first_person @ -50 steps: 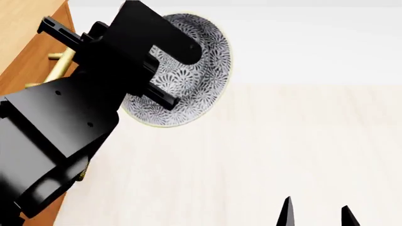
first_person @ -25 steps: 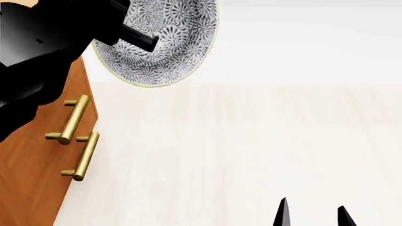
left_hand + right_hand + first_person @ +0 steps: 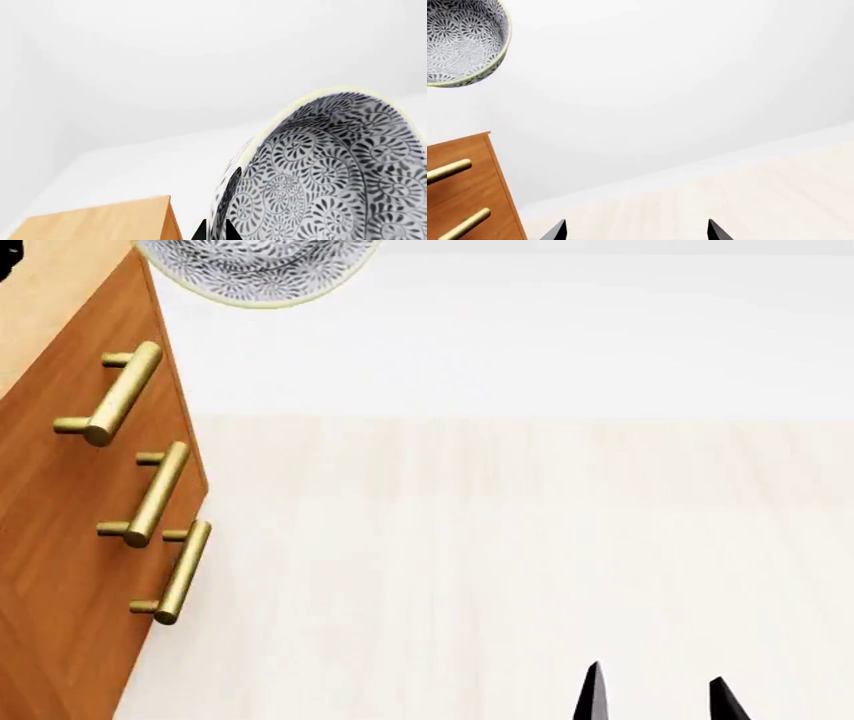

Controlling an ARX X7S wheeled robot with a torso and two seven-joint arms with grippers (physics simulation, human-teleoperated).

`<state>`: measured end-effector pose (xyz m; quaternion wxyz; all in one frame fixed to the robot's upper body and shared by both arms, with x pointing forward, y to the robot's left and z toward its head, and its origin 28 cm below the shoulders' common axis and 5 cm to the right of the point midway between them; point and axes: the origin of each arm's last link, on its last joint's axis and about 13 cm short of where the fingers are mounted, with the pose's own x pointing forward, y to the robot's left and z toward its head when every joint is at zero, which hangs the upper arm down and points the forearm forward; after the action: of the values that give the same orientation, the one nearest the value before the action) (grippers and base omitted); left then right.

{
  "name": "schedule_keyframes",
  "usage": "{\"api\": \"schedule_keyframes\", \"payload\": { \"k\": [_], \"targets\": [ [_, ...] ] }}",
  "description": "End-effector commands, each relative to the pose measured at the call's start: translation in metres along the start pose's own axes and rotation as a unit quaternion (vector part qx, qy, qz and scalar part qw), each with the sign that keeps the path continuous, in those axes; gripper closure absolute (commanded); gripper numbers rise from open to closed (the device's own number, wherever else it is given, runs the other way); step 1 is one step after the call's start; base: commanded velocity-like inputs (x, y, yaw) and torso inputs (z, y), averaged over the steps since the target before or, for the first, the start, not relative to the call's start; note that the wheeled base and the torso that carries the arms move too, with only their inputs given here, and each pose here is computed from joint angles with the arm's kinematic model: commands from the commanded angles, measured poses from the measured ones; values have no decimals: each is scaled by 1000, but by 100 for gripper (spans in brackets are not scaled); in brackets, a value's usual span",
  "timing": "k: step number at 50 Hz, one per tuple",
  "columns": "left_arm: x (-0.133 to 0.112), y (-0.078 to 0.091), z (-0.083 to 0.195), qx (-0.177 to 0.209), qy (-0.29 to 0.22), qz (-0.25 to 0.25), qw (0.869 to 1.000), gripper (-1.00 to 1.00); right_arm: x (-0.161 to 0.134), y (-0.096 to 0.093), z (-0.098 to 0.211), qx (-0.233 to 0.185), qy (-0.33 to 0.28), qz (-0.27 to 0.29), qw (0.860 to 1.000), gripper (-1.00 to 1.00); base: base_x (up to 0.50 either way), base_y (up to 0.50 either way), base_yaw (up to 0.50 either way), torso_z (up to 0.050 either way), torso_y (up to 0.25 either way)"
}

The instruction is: Put the bowl on top of the cabinet.

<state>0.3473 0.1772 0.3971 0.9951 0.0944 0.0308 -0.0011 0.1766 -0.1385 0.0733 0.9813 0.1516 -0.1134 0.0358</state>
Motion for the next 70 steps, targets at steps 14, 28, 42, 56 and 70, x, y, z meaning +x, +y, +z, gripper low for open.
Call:
{"api": "schedule_keyframes", "payload": {
  "k": [14,28,42,56,70],
  "targets": [
    [13,37,29,-84,-23,9,996,100,7,1,-5,-14,3,4,1000,-100,0,0,0,0,1],
    [14,61,33,-152,-46,-3,987,100,10,2,-9,-21,9,5,1000,-100,0,0,0,0,0],
    [32,78,29,-209,-54,-11,976,100,17,-1,-13,-26,18,-6,999,-100,0,0,0,0,1],
    [35,83,42,-243,-56,-13,968,100,17,-4,-10,-25,12,-14,1000,-100,0,0,0,1,1],
    [18,91,66,-347,-80,-38,934,100,18,-7,-10,-22,15,-19,999,-100,0,0,0,0,0]
  ]
}}
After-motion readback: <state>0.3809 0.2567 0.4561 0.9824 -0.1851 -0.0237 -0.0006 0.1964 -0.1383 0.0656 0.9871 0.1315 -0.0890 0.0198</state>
